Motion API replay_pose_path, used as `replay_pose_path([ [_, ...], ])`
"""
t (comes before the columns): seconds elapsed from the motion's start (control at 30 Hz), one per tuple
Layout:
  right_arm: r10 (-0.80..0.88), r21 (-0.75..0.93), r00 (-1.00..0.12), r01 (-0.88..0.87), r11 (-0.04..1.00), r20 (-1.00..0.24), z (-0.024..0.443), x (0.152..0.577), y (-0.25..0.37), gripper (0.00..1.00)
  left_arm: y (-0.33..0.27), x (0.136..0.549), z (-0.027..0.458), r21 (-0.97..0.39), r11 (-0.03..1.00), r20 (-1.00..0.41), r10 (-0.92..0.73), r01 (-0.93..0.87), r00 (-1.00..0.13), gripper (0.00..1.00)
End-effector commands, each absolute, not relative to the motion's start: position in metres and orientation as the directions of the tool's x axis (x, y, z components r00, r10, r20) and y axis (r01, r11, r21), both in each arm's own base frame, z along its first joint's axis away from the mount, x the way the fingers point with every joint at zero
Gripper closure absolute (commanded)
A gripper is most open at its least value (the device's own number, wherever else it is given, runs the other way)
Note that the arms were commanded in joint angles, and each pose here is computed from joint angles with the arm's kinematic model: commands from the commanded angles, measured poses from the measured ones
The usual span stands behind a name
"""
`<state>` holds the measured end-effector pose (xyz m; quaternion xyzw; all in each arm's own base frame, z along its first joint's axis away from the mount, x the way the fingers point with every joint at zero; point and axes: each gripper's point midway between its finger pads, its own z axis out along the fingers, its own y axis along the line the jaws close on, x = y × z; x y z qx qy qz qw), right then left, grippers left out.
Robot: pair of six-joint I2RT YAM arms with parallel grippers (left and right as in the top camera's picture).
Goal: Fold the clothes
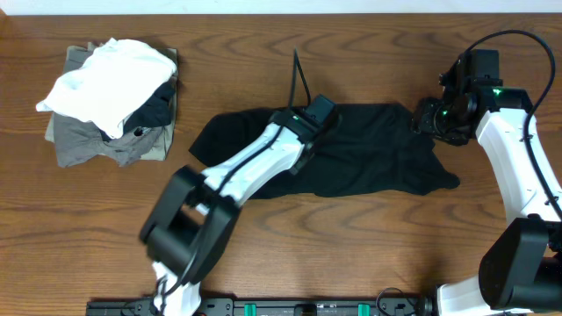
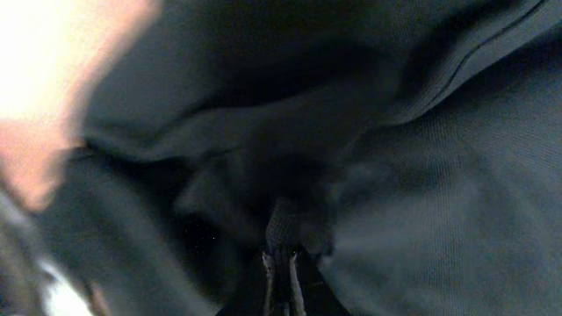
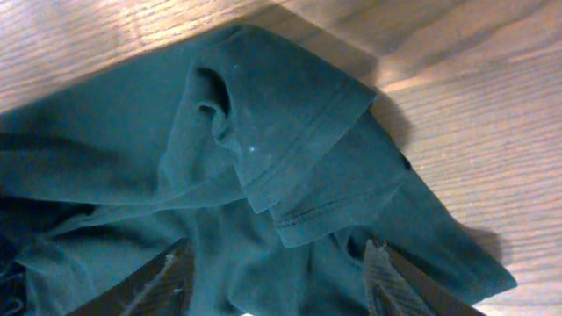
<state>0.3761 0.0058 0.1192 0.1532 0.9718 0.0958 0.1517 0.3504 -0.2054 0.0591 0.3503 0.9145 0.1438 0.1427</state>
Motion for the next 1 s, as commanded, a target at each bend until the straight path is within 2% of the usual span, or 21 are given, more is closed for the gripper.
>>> replay_pose_path([
  [0.0,0.308,0.177,-0.901,0.264,0.948,-0.305,0.126,0.376,-0.006,0.29,-0.199,0.361,0.124,0.39,0.763,-0.311,0.636,0.516,-0.706,0.94],
  [0.03,0.314,0.152,-0.898,0.279,0.948,-0.309,0.125,0.375,-0.012,0.26,-0.195,0.361,0.133,0.389,0.77,-0.328,0.628,0.505,-0.705,0.94],
  [0.1,0.344,0.145,-0.889,0.314,0.938,-0.302,0.122,0.375,-0.023,0.26,-0.186,0.361,0.15,0.394,0.784,-0.356,0.611,0.479,-0.707,0.94],
  [0.33,0.397,0.231,-0.9,0.354,0.906,-0.179,0.094,0.369,-0.028,0.32,-0.139,0.369,0.202,0.421,0.85,-0.467,0.503,0.317,-0.727,0.94],
  [0.47,0.259,0.336,-0.952,0.193,0.922,-0.163,0.083,0.376,0.002,0.34,-0.124,0.369,0.21,0.432,0.857,-0.476,0.481,0.281,-0.736,0.94],
  [0.63,0.112,0.427,-0.977,0.025,0.904,-0.18,0.073,0.383,0.043,0.34,-0.094,0.367,0.222,0.531,0.834,-0.47,0.436,0.149,-0.767,0.94],
  [0.97,-0.126,0.398,-0.957,-0.225,0.889,-0.259,0.07,0.384,0.104,0.32,-0.092,0.363,0.236,0.492,0.866,-0.532,0.384,0.093,-0.754,0.94],
])
